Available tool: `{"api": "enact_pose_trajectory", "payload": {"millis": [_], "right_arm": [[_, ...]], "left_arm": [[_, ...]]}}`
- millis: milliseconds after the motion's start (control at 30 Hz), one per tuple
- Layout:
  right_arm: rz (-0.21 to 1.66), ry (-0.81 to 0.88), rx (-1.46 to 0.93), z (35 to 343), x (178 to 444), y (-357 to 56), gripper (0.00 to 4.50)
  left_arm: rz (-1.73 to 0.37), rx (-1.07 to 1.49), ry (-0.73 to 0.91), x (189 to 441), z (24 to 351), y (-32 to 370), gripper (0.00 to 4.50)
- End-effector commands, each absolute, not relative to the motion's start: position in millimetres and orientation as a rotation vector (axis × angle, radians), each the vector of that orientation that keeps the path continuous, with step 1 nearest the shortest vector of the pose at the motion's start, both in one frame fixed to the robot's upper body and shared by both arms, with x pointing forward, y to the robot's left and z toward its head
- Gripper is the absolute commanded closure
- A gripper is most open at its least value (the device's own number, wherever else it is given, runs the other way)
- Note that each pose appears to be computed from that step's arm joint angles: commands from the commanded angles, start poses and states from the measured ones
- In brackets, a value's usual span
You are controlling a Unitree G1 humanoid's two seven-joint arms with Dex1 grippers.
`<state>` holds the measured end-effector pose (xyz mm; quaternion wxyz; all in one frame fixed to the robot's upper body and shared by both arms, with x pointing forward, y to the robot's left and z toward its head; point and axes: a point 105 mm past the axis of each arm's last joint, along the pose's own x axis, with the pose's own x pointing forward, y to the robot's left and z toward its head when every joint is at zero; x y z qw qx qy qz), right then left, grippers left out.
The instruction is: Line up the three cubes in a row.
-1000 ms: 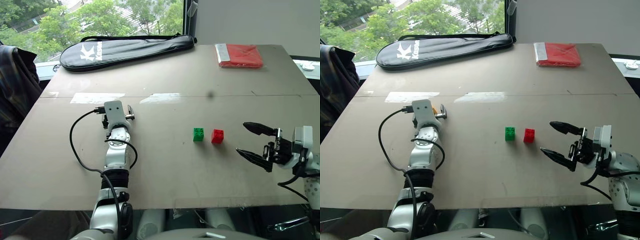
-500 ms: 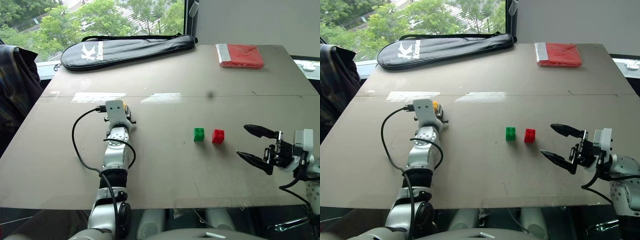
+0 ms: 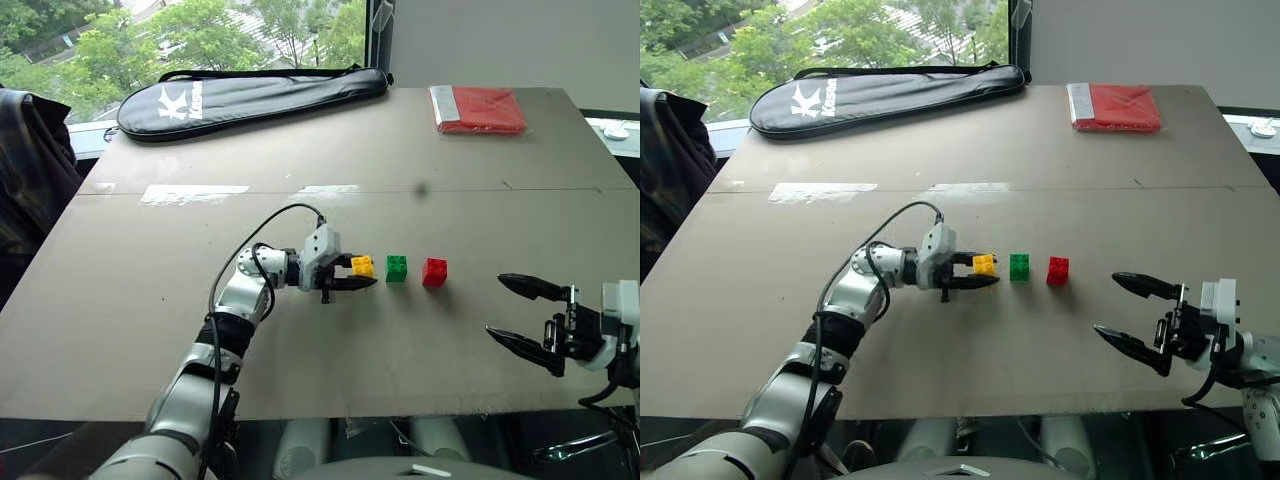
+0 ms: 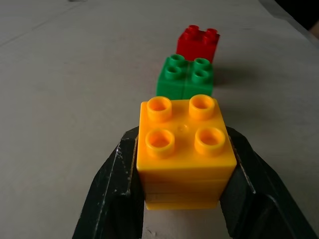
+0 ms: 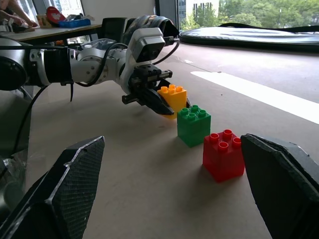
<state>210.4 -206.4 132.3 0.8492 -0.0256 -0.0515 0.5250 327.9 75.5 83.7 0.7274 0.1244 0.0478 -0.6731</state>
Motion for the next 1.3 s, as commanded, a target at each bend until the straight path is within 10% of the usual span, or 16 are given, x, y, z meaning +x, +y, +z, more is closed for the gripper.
{"api": "enact_pose_trajectory", "payload": {"millis": [33,1300], "right_arm": [[1.086,-0.155,-0.084,144,203,-210,0.0],[1.08,-0.161,-0.082,142,202,-207,0.0]], "left_arm": [[-1.623,0.357,0.156,326,79,87,3.17],[-1.48,0.432,0.193,354,72,96,3.17]]}}
